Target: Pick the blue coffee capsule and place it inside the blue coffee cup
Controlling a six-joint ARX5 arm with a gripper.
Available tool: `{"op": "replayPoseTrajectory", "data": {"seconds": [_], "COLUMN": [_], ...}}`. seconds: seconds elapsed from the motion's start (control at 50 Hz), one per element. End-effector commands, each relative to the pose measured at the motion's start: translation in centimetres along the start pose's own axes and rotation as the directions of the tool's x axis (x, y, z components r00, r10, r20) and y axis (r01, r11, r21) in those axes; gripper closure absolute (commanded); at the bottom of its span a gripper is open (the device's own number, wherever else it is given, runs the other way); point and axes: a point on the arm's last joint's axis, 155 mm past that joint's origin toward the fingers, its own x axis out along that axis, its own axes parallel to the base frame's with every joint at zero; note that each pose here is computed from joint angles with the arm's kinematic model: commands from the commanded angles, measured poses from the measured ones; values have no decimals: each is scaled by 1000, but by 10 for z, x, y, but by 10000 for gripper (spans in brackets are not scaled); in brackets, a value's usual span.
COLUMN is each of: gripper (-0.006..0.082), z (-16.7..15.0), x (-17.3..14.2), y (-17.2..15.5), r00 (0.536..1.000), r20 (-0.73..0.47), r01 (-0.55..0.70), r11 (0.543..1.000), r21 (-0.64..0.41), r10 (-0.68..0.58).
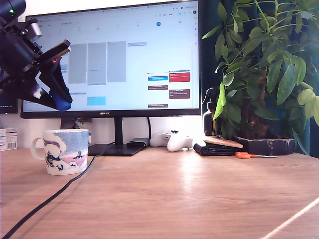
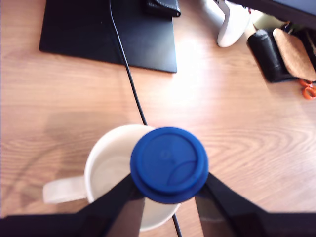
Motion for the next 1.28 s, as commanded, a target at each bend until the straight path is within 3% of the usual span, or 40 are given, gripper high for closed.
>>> {"op": "replayPoseTrajectory", "data": {"seconds": [0.0, 0.06, 0.3, 0.36, 0.5, 0.84, 1.26], "gripper": [352, 276, 304, 406, 801, 783, 783], "z": [-11, -13, -14, -13, -7, 32, 50], "x": [5, 5, 6, 6, 0, -65, -153], "y": [4, 7, 7, 7, 4, 20, 13], "r00": [1000, 999, 998, 999, 999, 951, 883], "r20": [-29, -36, -37, -33, -14, 188, 374], "r01": [-12, -29, -42, -41, -39, -294, -399], "r11": [1000, 1000, 999, 998, 995, 910, 872], "r21": [4, 13, 35, 45, 97, 293, 284], "r10": [12, 29, 43, 42, 40, 247, 283]}}
